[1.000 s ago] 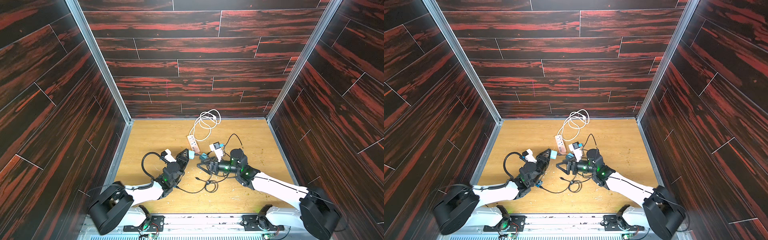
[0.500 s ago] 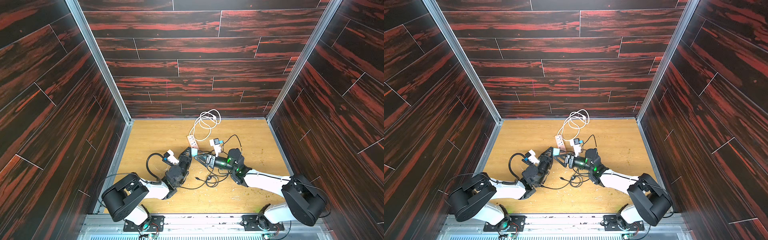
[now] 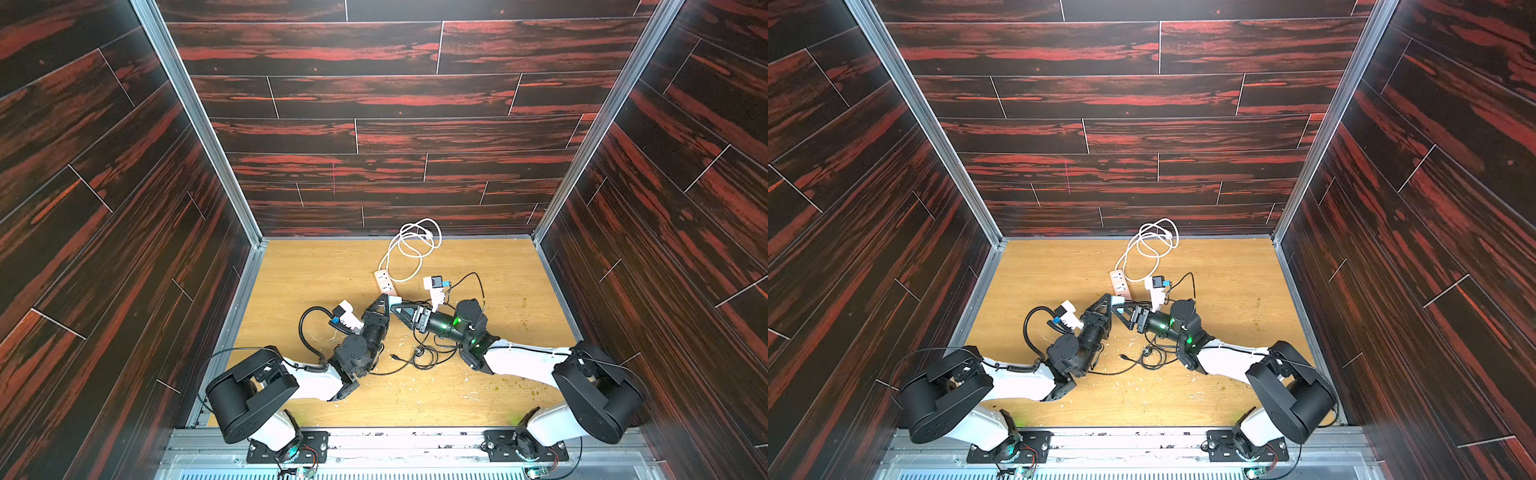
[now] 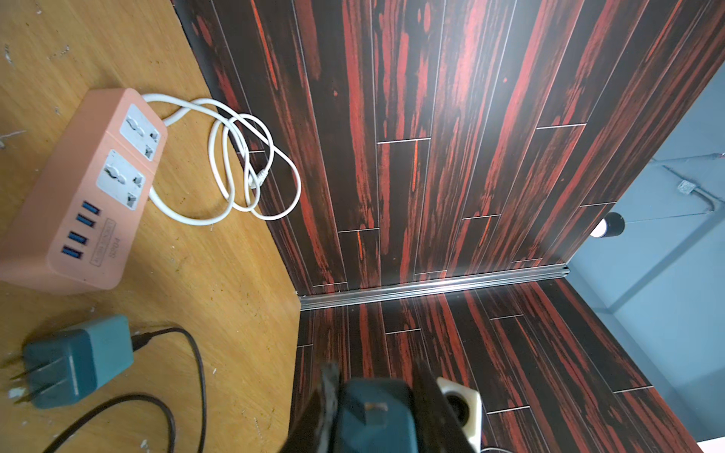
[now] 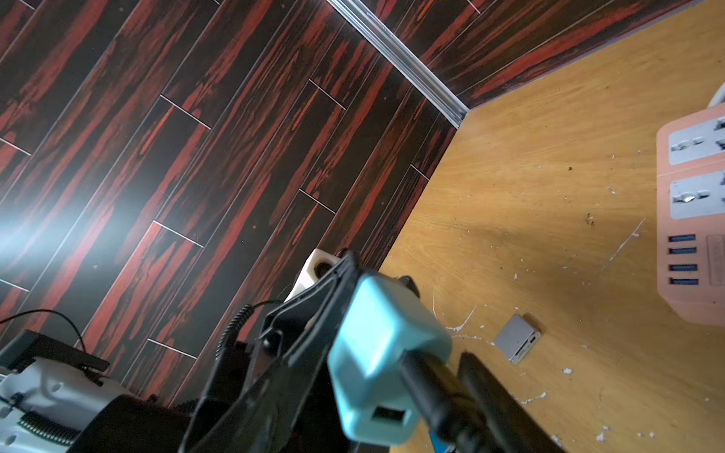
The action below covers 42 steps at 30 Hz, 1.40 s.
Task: Charge mp3
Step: Pick up the plug from the center of the board.
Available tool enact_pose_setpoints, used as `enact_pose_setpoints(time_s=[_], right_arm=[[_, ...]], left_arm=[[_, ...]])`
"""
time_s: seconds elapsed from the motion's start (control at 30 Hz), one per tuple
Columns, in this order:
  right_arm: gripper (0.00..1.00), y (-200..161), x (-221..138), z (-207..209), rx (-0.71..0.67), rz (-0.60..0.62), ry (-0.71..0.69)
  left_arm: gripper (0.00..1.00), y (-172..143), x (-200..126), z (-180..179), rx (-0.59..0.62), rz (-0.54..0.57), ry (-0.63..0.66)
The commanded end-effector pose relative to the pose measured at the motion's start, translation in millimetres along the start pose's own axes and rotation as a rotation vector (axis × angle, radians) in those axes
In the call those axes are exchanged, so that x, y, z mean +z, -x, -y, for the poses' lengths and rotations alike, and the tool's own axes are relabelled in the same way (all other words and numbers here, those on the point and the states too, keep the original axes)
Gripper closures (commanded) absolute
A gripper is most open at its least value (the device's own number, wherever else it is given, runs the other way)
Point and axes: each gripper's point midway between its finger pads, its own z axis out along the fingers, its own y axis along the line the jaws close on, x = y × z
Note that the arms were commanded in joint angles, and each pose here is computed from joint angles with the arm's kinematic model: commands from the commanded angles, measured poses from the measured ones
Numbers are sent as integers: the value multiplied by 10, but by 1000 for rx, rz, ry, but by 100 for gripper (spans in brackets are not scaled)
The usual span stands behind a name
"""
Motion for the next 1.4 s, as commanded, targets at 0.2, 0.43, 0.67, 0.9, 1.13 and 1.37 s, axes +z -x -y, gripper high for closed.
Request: enact_pose_setpoints(time_s=[0.2,0.43,0.67,0.9,1.13,1.37], right_arm=[[44,78,-72,6,-2,99,40],[47,170,-125,-46,-10,165,69],[55,207,-69,-84,4,171,104],[65,222,-69,-122,21,180,134],[80,259,-61,-227,29,179,176],[100,289,-84,-281,3,182,175]], left_arm=[[100,-12,50,278,-66,43,-75],[100,-76,41,250,-79,31,-67],[100,-109,31,247,-83,25,-66],[100,-112,29,223,-86,26,-60],[100,-139,50,166,-103,22,-49],[75,-150,45,182,-104,12,-53]])
